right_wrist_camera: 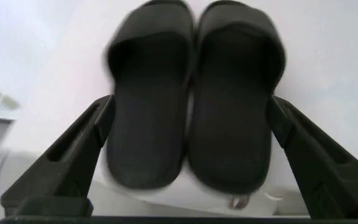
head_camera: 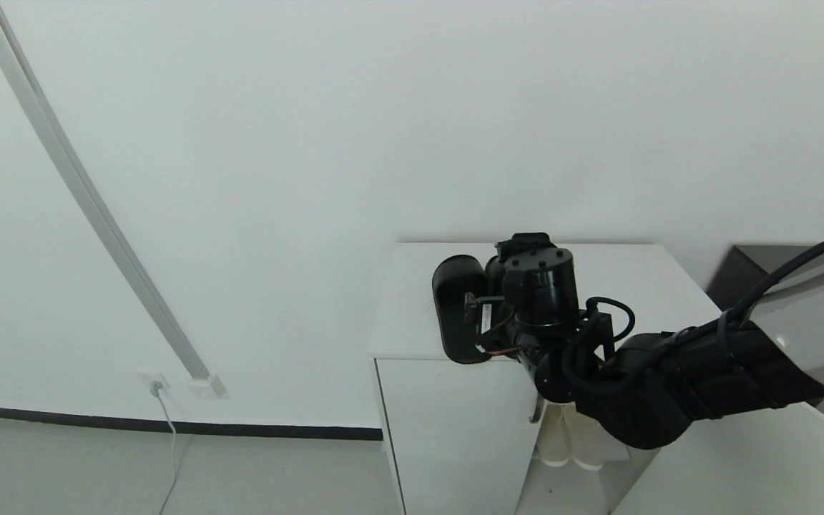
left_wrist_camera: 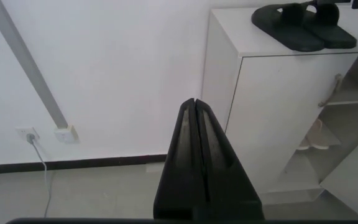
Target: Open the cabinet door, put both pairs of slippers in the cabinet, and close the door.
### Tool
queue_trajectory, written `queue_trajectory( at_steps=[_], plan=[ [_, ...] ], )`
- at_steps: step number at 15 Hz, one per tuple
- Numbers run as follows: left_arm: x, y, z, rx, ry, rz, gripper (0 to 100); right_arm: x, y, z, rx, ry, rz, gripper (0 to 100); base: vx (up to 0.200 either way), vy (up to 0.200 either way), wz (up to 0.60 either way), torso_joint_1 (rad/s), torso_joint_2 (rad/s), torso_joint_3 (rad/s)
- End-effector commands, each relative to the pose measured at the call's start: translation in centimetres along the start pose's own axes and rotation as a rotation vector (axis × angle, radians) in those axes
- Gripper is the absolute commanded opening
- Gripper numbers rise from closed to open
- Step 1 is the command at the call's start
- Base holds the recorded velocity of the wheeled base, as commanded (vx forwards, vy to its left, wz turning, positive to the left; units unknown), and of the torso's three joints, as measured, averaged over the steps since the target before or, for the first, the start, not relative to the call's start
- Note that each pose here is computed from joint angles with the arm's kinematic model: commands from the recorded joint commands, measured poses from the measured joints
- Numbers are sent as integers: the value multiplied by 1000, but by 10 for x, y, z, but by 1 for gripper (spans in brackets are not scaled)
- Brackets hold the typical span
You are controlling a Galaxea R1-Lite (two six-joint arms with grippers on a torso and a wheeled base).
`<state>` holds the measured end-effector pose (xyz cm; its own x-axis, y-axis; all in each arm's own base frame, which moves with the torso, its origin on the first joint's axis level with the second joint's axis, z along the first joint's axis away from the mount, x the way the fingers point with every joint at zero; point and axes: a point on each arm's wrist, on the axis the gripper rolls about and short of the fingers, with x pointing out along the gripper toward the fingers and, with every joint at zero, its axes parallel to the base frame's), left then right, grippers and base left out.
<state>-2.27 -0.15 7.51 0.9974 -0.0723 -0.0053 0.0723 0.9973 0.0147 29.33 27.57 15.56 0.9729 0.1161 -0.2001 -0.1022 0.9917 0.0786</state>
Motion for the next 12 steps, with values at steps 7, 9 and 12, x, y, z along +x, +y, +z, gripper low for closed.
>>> queue_trajectory(
  at_steps=[7,9,12],
  plan=[
    [0,0,0,-1,1,0,0,26,5,-39,-12,34,-16,100,29,0,0,1,0,0],
    [0,0,0,-1,1,0,0,46,4,-44,-9,28,-35,100,0,0,0,0,0,0],
    [0,0,0,-3,1,0,0,69,-1,-43,4,9,-64,100,0,0,0,0,0,0]
  ],
)
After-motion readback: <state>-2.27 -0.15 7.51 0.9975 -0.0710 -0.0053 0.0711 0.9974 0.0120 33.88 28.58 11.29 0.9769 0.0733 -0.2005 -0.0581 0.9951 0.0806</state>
